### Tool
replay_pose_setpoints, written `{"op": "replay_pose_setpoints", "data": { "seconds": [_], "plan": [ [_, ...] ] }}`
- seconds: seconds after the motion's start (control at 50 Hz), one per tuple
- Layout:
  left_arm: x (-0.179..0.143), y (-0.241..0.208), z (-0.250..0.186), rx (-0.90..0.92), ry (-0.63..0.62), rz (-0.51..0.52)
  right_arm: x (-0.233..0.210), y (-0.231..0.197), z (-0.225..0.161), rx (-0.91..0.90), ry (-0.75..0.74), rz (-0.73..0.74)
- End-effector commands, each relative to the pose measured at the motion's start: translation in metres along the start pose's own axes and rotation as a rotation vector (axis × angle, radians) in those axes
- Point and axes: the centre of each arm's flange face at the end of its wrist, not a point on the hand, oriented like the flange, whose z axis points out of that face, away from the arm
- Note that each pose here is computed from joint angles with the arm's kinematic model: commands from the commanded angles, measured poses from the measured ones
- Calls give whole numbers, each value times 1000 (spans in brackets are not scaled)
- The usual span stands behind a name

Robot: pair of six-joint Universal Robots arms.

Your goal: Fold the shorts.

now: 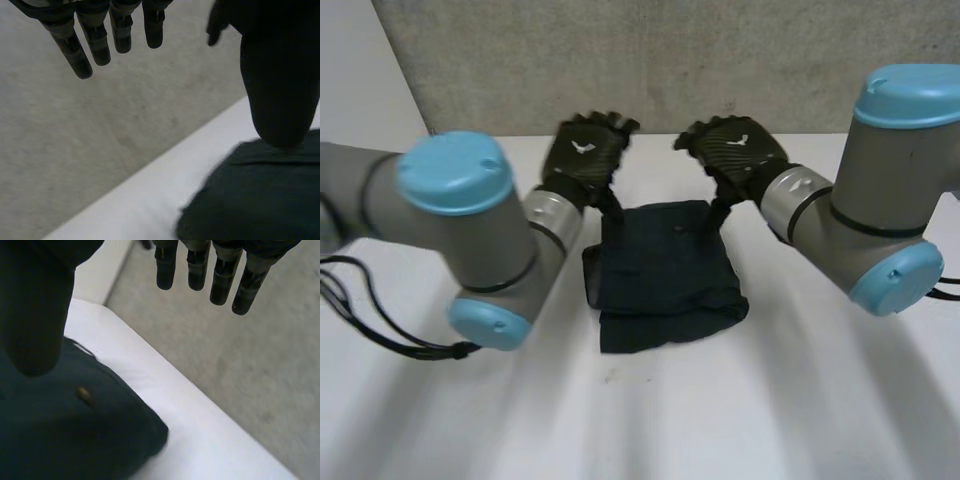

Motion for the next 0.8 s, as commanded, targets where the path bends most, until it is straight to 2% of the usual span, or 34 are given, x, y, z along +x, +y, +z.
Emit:
{"op": "replay_pose_setpoints", "data": {
  "seconds": [0.02, 0.22, 0.32, 0.46, 0.6, 0.68, 0.8],
  "plan": [
    [33, 43, 9, -138, 81, 4, 12, 41, 22, -153, 12, 79],
    [29, 80, 3, -325, 44, 40, 0, 90, 36, -272, -109, 171],
    [25, 91, -3, -385, 36, 138, -4, 101, 36, -306, -129, 176],
    [22, 104, -6, -419, 46, 266, -4, 114, 38, -326, -139, 111],
    [21, 100, -6, -414, 54, 272, 11, 99, 35, -295, -114, 50],
    [22, 64, -7, -331, 49, 241, 16, 58, 25, -202, -93, 41],
    [-1, -25, -21, -143, -22, 57, 36, -2, 6, 3, 23, 95]
  ]
}}
